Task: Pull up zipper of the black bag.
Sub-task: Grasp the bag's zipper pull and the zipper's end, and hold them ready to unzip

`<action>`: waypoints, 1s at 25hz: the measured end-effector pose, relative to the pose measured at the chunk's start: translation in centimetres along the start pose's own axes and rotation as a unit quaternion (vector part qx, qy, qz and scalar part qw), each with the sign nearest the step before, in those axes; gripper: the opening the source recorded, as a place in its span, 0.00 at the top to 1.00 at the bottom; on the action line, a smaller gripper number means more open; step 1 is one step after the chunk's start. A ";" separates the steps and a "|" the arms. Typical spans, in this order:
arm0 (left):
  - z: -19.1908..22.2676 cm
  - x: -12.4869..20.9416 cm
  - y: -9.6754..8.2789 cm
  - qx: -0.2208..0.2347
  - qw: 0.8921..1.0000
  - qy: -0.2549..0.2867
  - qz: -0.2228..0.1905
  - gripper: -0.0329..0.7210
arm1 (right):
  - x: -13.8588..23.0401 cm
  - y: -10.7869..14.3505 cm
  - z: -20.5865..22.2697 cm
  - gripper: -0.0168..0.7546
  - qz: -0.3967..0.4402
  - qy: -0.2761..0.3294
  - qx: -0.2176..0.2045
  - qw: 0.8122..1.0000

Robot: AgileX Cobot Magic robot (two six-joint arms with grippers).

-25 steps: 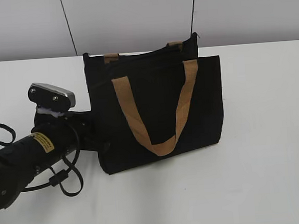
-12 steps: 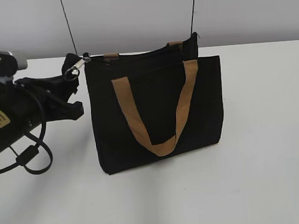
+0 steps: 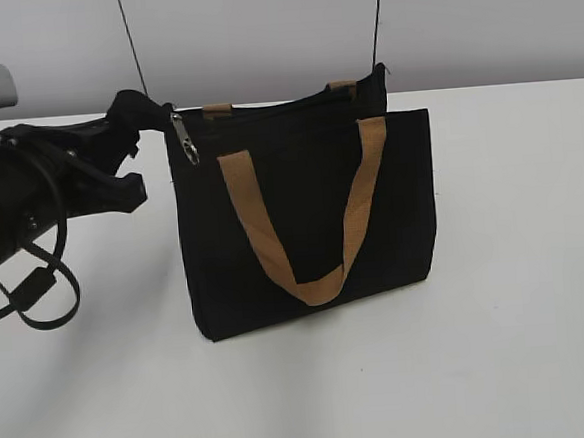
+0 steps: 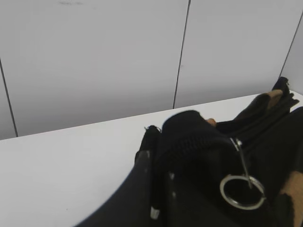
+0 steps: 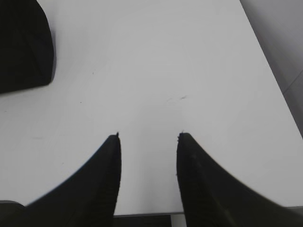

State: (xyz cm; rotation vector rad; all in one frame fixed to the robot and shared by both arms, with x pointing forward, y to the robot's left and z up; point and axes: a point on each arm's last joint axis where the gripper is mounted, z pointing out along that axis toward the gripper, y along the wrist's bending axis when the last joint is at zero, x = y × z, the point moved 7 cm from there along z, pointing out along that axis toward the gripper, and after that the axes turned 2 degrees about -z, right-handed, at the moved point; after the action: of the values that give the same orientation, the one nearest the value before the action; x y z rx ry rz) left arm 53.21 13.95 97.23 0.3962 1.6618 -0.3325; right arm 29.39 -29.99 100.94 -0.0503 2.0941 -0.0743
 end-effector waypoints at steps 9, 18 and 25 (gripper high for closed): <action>-1.0 -2.3 -0.4 0.015 0.999 -0.034 0.012 0.95 | -0.2 1.0 0.1 0.57 0.007 0.003 -0.032 0.999; -1.6 -3.2 -0.7 0.026 0.999 -0.041 0.021 0.95 | -4.4 5.6 3.7 0.57 -0.077 0.018 -0.197 0.977; -1.7 -3.3 -0.8 0.027 0.998 -0.042 0.023 0.95 | -7.9 9.2 7.1 0.57 -0.139 -0.012 -0.312 0.940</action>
State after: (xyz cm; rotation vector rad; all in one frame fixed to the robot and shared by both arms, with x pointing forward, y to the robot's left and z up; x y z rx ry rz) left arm 51.70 13.81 100.71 0.4554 1.5626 -0.3557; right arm 39.46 -20.51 103.51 -0.7264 1.9971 0.4219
